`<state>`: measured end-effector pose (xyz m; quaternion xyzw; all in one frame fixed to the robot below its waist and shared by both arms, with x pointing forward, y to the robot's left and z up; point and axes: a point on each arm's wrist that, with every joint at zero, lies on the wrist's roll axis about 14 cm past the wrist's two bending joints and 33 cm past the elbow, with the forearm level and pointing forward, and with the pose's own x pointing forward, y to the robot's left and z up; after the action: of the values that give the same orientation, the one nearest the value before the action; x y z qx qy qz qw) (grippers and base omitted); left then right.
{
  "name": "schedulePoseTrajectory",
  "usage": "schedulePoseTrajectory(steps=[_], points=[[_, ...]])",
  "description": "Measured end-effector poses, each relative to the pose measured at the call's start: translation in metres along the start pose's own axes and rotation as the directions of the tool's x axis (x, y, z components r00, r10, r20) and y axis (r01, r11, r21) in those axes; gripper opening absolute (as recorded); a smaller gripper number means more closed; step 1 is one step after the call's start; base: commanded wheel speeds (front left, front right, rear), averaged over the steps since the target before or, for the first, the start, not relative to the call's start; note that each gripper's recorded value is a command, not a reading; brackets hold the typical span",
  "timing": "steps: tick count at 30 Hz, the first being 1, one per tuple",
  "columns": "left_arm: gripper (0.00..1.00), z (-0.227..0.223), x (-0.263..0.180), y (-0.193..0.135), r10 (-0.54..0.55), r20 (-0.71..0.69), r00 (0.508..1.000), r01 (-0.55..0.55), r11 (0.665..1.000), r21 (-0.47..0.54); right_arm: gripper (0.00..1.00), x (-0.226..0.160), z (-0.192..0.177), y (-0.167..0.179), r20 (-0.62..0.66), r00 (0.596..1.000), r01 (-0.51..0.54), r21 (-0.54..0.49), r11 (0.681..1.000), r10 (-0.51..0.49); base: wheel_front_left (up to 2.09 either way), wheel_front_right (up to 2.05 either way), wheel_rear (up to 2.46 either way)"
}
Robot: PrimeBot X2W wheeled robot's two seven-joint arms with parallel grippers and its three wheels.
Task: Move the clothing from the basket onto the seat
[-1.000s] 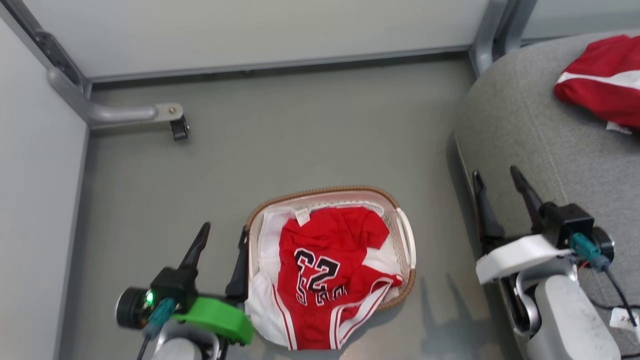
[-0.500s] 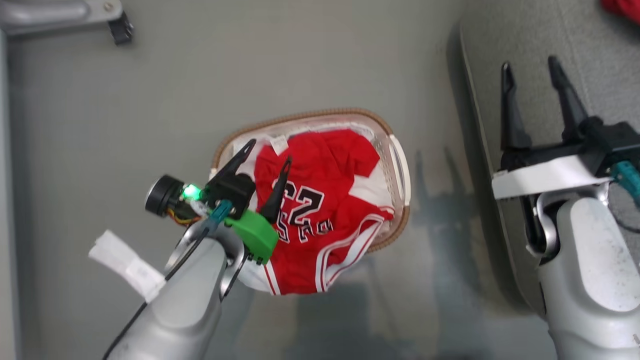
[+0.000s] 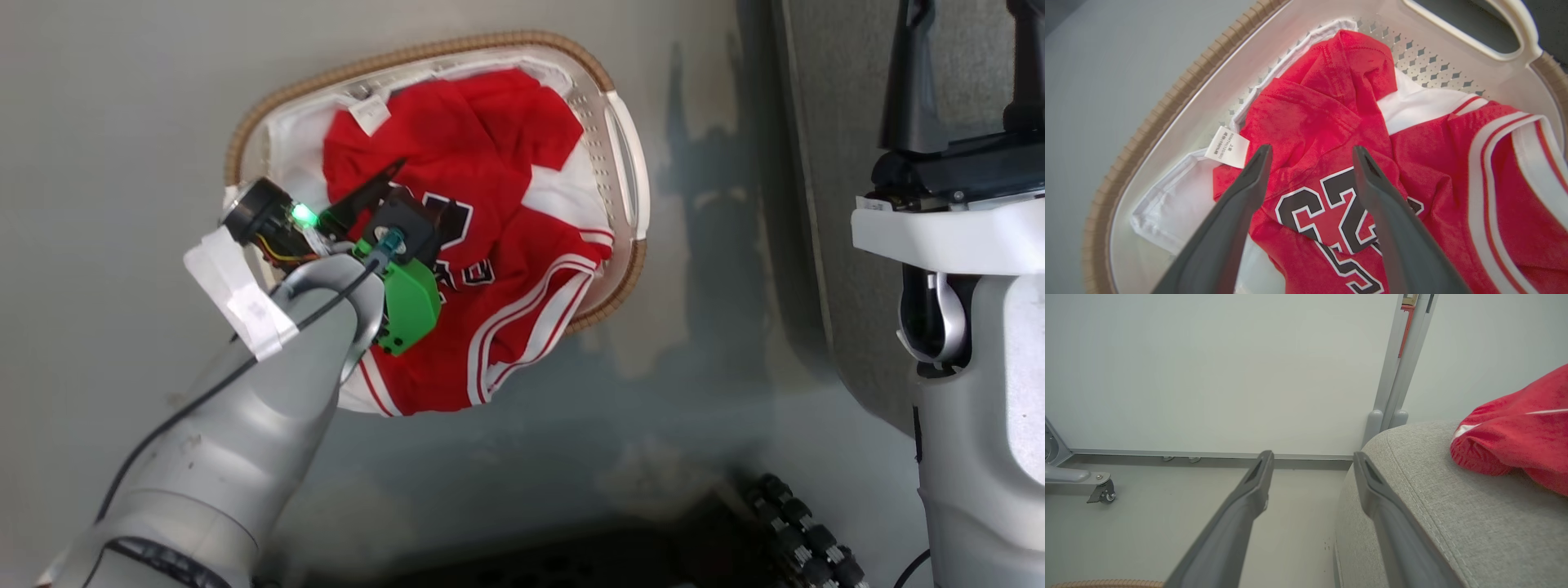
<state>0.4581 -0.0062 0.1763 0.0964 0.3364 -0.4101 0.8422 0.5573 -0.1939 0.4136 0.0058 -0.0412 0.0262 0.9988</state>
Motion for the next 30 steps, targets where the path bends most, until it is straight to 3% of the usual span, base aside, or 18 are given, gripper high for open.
schedulePoseTrajectory(steps=[10, 21, 22, 23, 24, 25, 30], points=[[1.00, -0.061, 0.043, 0.013, -0.021, -0.181, 0.983, 0.025, 1.000, 0.017, 1.00, -0.003, -0.024, -0.014, -0.027, 1.000, 0.015, -0.013, 1.000, -0.015, 0.00, 0.00, 0.00], [0.98, -0.080, 0.071, 0.016, -0.004, -0.215, 0.977, 0.006, 1.000, 0.007, 1.00, -0.011, -0.031, -0.030, -0.051, 0.998, 0.041, -0.045, 0.998, -0.043, 0.00, 0.00, 0.00], [0.75, -0.080, 0.073, 0.015, -0.005, -0.220, 0.976, 0.005, 1.000, 0.002, 1.00, -0.012, -0.032, -0.031, -0.053, 0.998, 0.042, -0.046, 0.998, -0.045, 0.00, 0.00, 0.00], [0.37, -0.081, 0.074, 0.015, -0.006, -0.221, 0.975, 0.007, 1.000, 0.000, 1.00, -0.012, -0.032, -0.031, -0.055, 0.997, 0.043, -0.046, 0.998, -0.046, 0.00, 0.00, 0.00], [0.24, -0.081, 0.074, 0.015, -0.002, -0.221, 0.975, 0.001, 1.000, -0.002, 1.00, -0.013, -0.032, -0.032, -0.056, 0.997, 0.044, -0.045, 0.998, -0.047, 0.00, 0.00, 0.00], [0.00, -0.080, 0.075, 0.016, 0.007, -0.216, 0.976, -0.008, 1.000, -0.007, 1.00, -0.013, -0.032, -0.032, -0.057, 0.997, 0.045, -0.044, 0.998, -0.048, 0.00, 0.00, 0.00], [0.00, -0.071, 0.075, 0.017, 0.017, -0.187, 0.982, -0.020, 1.000, -0.019, 1.00, -0.012, -0.028, -0.029, -0.050, 0.998, 0.037, -0.042, 0.998, -0.040, 0.00, 0.00, 0.00]])
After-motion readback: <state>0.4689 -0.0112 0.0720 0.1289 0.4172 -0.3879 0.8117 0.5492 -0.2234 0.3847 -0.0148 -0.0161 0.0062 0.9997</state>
